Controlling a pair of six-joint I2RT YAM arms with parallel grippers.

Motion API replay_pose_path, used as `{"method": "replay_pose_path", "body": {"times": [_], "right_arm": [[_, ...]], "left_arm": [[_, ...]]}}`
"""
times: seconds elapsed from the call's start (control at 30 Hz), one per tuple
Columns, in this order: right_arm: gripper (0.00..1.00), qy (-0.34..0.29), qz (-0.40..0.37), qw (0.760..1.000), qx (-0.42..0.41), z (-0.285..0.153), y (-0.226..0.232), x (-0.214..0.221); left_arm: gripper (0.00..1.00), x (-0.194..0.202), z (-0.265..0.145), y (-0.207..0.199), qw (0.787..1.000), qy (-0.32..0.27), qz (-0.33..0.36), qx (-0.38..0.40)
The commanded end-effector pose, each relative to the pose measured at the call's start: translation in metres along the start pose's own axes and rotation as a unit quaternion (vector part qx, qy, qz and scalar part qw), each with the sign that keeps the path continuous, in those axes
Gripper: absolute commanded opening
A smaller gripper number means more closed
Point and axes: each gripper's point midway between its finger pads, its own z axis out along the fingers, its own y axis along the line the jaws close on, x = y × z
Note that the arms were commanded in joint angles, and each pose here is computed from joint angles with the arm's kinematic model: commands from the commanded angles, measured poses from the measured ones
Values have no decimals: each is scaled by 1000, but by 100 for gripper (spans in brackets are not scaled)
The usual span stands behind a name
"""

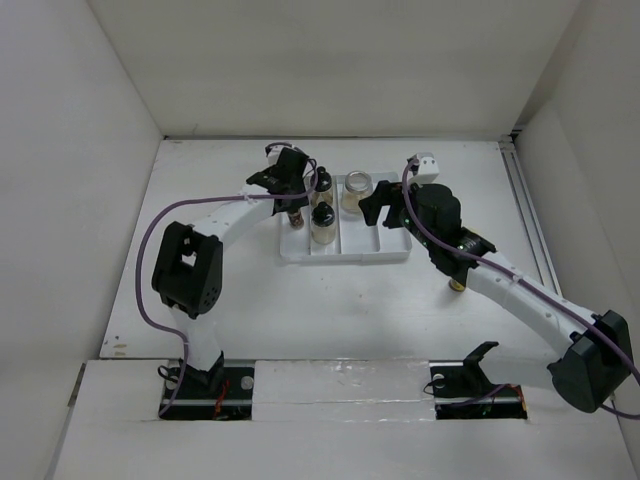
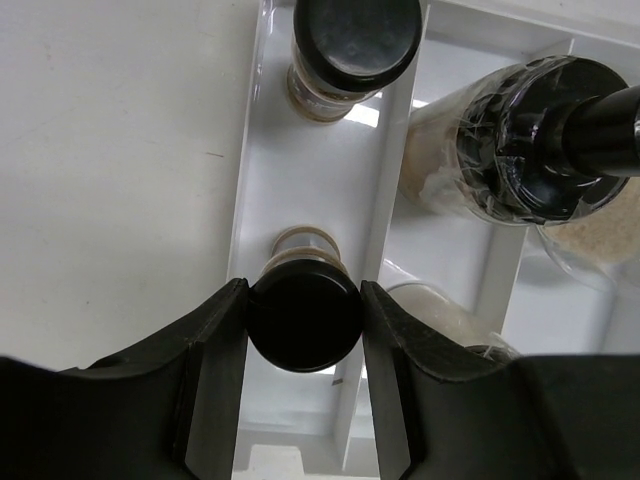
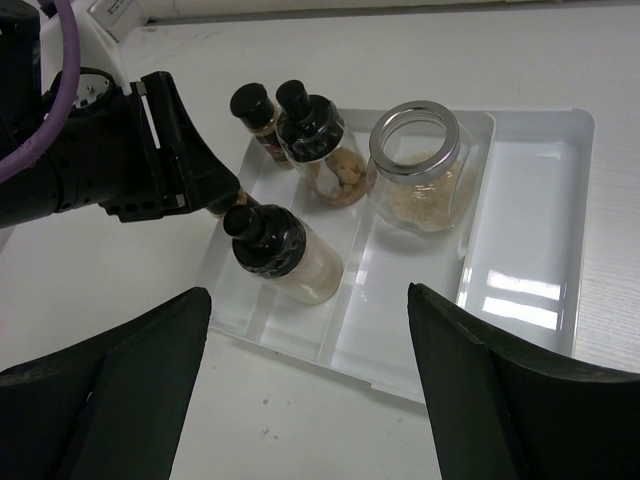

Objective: Organize the condiment bottles

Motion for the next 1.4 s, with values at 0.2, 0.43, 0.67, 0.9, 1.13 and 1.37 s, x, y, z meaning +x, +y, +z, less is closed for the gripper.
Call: {"method": "replay_pose_path", "body": {"times": [0.2,0.43,0.67,0.9,1.13,1.37], "right_arm": [[87,-22,8,1000,2,2,0,-11],[88,-32,9,999,14,-2,-5,-15],[79,-62,18,997,49,-11,-18,-26],[13,-101,29,989,107,-23,-40,-39],[41,-74,41,953,292,-74,-96,-42],[75,-42,95,905,412,-149,-152,-2]], "left_arm": [[52,-32,-19,-10,999,-43,-6,20],[69,-63,-67,-24,993,-83,-3,78],[70,-106,-164,-36,968,-169,-5,187],[47,-75,-259,-3,926,-238,-20,292],[26,-20,-281,36,916,-245,-15,317],[29,9,-282,28,899,-230,17,373]]}}
